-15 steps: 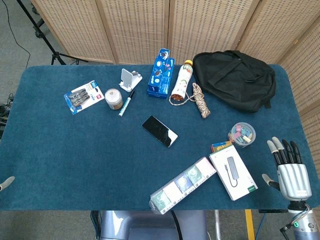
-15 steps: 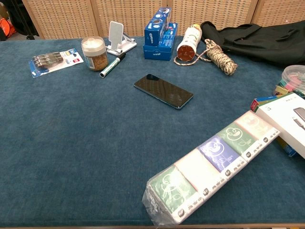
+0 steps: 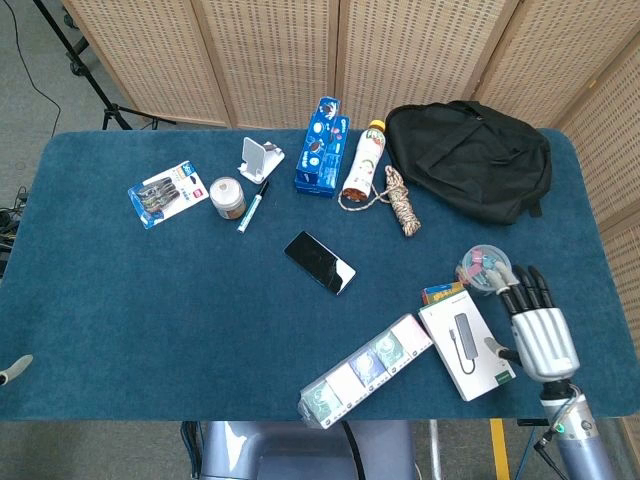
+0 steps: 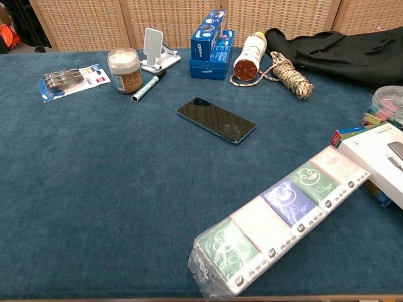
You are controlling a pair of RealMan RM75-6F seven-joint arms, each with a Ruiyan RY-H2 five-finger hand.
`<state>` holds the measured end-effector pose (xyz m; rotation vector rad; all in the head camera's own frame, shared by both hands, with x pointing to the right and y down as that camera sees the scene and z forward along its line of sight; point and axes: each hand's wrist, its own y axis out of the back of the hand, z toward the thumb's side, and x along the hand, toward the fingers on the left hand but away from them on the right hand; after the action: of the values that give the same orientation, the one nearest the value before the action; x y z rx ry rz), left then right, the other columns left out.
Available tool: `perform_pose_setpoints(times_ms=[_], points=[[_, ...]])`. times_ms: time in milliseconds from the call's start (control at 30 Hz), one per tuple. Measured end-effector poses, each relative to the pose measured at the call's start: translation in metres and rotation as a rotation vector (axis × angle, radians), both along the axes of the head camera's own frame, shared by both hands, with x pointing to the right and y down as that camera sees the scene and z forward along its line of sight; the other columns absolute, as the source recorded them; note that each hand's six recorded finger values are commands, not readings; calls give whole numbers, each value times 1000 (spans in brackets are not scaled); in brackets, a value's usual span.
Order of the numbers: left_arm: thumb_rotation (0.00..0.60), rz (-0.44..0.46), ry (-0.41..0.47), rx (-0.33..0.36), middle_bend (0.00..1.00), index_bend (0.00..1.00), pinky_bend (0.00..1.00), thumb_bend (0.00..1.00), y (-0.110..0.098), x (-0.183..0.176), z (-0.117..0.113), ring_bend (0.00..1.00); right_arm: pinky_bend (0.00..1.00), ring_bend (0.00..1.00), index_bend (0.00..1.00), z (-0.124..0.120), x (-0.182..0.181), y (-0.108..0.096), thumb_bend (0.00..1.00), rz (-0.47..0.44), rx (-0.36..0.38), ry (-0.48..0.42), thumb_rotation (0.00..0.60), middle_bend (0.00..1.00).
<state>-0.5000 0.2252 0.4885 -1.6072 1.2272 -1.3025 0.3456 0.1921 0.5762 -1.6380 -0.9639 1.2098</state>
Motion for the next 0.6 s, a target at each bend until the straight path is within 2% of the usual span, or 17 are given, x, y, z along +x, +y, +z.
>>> perform_pose_setpoints(times_ms=[267, 600], points=[[600, -16, -7, -9, 0, 0, 0, 0, -4, -4, 3, 0, 0, 0, 0, 31, -95, -39, 0, -178, -124, -11, 600, 0], [600, -37, -22, -26, 0, 0, 0, 0, -8, -9, 9, 0, 0, 0, 0, 86, -199, -50, 0, -253, -245, -16, 600, 0]])
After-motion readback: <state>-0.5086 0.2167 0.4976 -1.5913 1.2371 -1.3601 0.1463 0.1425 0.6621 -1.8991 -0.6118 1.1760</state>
